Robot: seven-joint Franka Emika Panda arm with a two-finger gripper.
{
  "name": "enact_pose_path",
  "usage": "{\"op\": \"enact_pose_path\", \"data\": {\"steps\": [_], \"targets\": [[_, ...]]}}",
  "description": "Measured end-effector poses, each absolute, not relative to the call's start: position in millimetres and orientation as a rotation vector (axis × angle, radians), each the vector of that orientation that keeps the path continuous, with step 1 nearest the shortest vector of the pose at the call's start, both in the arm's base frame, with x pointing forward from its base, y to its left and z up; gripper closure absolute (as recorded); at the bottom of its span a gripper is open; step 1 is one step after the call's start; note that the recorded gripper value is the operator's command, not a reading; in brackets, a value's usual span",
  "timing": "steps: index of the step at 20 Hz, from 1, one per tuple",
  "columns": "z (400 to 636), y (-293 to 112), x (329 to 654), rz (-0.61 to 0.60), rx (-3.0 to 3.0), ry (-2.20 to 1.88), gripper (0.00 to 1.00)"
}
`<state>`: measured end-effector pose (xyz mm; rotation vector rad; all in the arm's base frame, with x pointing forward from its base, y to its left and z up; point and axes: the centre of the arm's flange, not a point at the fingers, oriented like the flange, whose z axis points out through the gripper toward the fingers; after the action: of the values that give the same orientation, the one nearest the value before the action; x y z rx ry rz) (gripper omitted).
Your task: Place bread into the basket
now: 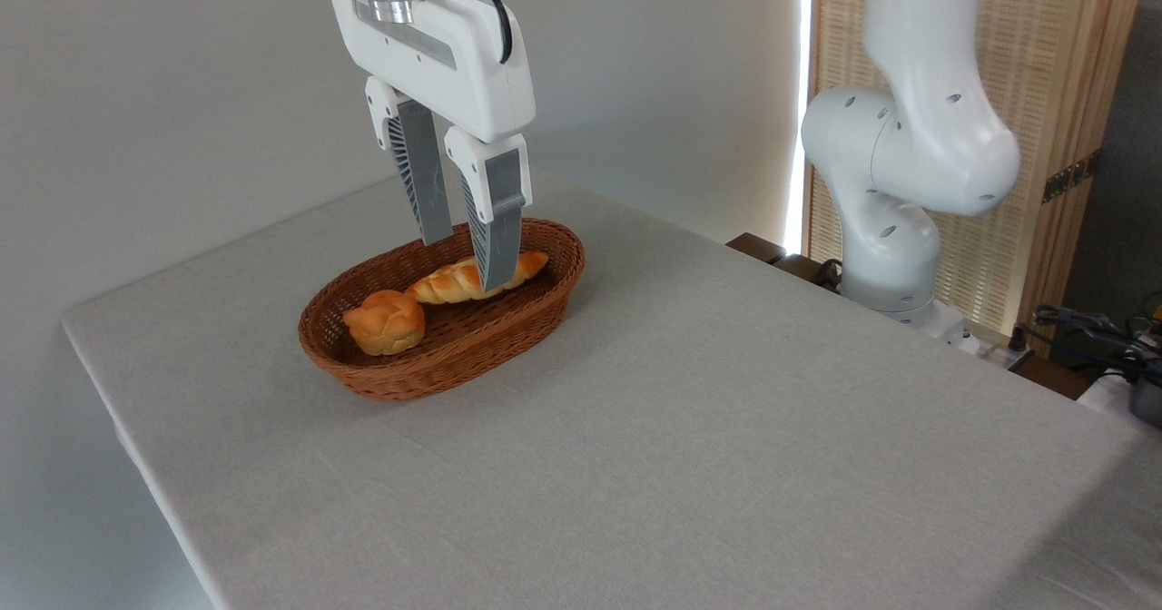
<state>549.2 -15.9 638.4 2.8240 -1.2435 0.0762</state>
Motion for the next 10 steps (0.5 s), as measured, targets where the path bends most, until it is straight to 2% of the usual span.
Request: {"op": "enact_pose_path", "data": {"steps": [10], "targets": [[637.0, -17.3, 549.8, 0.046, 2.856, -1.275, 0.0]]}}
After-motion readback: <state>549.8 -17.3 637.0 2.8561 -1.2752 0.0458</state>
